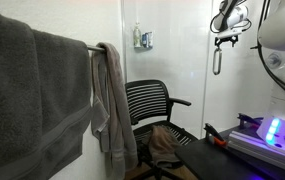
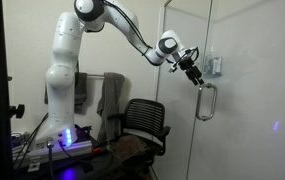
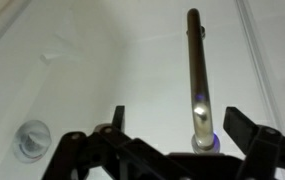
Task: Pull the glass door open
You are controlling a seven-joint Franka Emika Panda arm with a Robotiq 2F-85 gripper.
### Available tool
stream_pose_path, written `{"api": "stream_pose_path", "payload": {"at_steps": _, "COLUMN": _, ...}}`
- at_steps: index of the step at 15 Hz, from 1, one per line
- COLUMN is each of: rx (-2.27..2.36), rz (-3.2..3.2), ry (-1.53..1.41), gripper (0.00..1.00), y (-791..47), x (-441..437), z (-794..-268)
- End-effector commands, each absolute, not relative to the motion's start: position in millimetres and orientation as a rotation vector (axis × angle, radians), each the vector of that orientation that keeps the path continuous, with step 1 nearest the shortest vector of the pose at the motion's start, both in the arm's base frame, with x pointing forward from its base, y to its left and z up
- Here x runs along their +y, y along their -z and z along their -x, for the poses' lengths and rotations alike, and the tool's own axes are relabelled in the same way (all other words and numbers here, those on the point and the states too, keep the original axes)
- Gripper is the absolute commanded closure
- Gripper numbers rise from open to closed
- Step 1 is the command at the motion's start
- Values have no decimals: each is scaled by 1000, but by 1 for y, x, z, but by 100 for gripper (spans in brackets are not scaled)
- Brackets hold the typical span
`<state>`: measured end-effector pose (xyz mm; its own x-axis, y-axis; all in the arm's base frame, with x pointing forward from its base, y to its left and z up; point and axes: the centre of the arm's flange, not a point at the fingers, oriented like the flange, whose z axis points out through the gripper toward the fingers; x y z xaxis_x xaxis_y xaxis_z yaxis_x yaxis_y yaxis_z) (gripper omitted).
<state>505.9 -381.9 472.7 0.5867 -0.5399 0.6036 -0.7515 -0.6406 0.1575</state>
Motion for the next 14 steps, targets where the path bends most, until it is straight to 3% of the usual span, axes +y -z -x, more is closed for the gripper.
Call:
{"api": "stream_pose_path", "payload": {"at_steps": 1, "rx": -910, "rz": -2410, "ry": -698, "gripper": 0, "y": -460, "x": -413, "z": -536}}
{"api": "stream_pose_path", "payload": {"at_steps": 11, "rx": -1115, "rz": -2370, "ry": -700, "gripper": 0, "y": -442, "x": -399, "z": -543}}
{"api": "stream_pose_path", "payload": {"at_steps": 12, "rx": -1126, "rz": -2376, "ry": -693, "gripper": 9, "y": -439, "x": -396, "z": -543}}
{"api": "stream_pose_path", "payload": {"at_steps": 13, "rx": -1144, "rz": -2382, "ry": -689, "gripper": 26, "y": -434, "x": -390, "z": -546}}
{"api": "stream_pose_path", "payload": {"at_steps": 14, "rx": -1155, "rz": -2381, "ry": -699, "gripper": 34, "y": -431, "x": -385, "z": -546}}
